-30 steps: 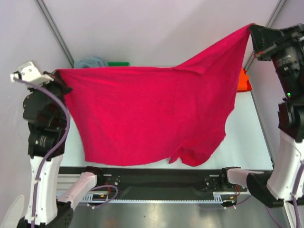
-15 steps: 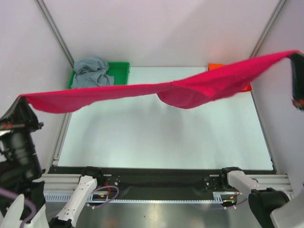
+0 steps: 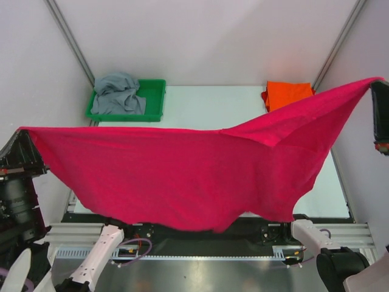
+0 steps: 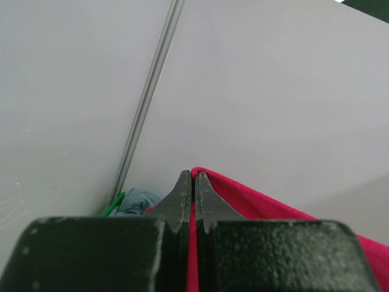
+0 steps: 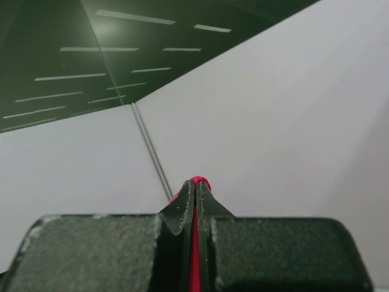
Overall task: Fold and stack the t-shirts
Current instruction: Flatten the tshirt out, then fold the tshirt
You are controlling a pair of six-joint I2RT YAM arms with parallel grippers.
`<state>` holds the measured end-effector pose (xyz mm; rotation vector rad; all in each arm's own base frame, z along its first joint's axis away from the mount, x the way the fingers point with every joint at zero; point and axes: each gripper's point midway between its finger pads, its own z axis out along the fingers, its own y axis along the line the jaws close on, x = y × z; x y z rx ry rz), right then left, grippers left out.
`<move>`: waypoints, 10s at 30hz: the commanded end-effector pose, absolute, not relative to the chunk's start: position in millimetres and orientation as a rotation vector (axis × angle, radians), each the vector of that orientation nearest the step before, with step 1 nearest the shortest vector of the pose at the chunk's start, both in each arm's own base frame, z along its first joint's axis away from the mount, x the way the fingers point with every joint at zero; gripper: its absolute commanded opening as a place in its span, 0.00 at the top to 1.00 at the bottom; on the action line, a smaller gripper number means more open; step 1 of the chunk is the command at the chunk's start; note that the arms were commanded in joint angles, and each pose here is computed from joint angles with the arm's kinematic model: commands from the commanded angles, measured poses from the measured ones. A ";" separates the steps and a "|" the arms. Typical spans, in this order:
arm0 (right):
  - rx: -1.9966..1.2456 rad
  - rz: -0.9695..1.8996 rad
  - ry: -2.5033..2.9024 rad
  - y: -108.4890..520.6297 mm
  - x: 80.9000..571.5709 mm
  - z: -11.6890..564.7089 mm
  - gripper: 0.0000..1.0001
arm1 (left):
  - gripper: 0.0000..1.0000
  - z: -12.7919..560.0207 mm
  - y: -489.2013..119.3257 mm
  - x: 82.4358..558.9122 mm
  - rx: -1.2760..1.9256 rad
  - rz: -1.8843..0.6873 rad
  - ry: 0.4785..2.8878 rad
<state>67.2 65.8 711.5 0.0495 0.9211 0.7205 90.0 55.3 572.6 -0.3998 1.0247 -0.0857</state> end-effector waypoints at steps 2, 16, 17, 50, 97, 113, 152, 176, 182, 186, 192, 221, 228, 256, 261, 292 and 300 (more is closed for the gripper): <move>0.109 0.730 1.001 66.0 133.2 695.7 1.00 | 1.00 551.7 45.3 151.3 -0.370 -0.016 1.137; 0.271 0.564 1.416 56.1 373.6 480.5 1.00 | 1.00 305.1 46.9 359.4 -0.482 0.167 1.629; 0.273 0.561 1.411 56.2 386.5 471.6 1.00 | 1.00 295.9 48.8 368.3 -0.499 0.157 1.636; 0.328 0.577 1.924 75.8 572.2 248.8 1.00 | 1.00 116.9 72.5 510.5 -0.479 0.201 2.109; 0.662 0.847 2.559 105.5 400.6 195.9 1.00 | 1.00 111.3 75.3 438.6 -0.156 0.497 2.356; 0.748 0.956 2.446 82.5 414.5 218.8 1.00 | 1.00 109.2 47.7 507.2 0.060 0.422 2.198; 0.888 0.840 2.713 90.7 323.9 113.2 1.00 | 1.00 69.9 72.0 418.7 -0.007 0.591 2.340; 0.700 0.644 2.613 79.9 370.7 110.1 0.37 | 0.50 91.8 64.4 403.6 -0.363 0.417 2.227; 0.590 0.591 2.662 94.0 385.9 106.4 0.29 | 0.49 86.5 62.1 390.6 -0.620 0.358 2.229; 0.555 0.597 2.709 99.0 376.8 102.1 0.27 | 0.48 75.6 57.4 382.6 -0.796 0.220 2.278; 0.510 0.637 2.736 102.1 354.2 101.3 0.25 | 0.46 76.7 48.2 379.9 -0.959 0.096 2.300; 0.400 0.614 2.749 89.6 333.6 99.9 0.22 | 0.44 39.2 56.2 359.9 -1.959 -0.622 1.670; 0.401 0.618 2.750 87.2 335.1 99.9 0.22 | 0.48 53.4 69.8 374.8 -1.985 -0.679 1.513; 0.405 0.635 2.756 99.3 333.1 95.0 0.23 | 0.60 46.2 79.0 399.7 -2.079 -0.794 1.379; 0.399 0.633 2.761 102.8 331.5 94.1 0.23 | 0.69 53.1 80.3 406.1 -2.050 -0.818 1.381; 0.494 0.706 2.820 103.5 330.2 41.0 0.46 | 0.97 61.5 106.6 419.9 -1.535 -0.448 1.953; 0.484 0.723 2.836 113.3 328.2 39.8 0.54 | 0.98 65.9 105.5 428.4 -1.401 -0.419 2.035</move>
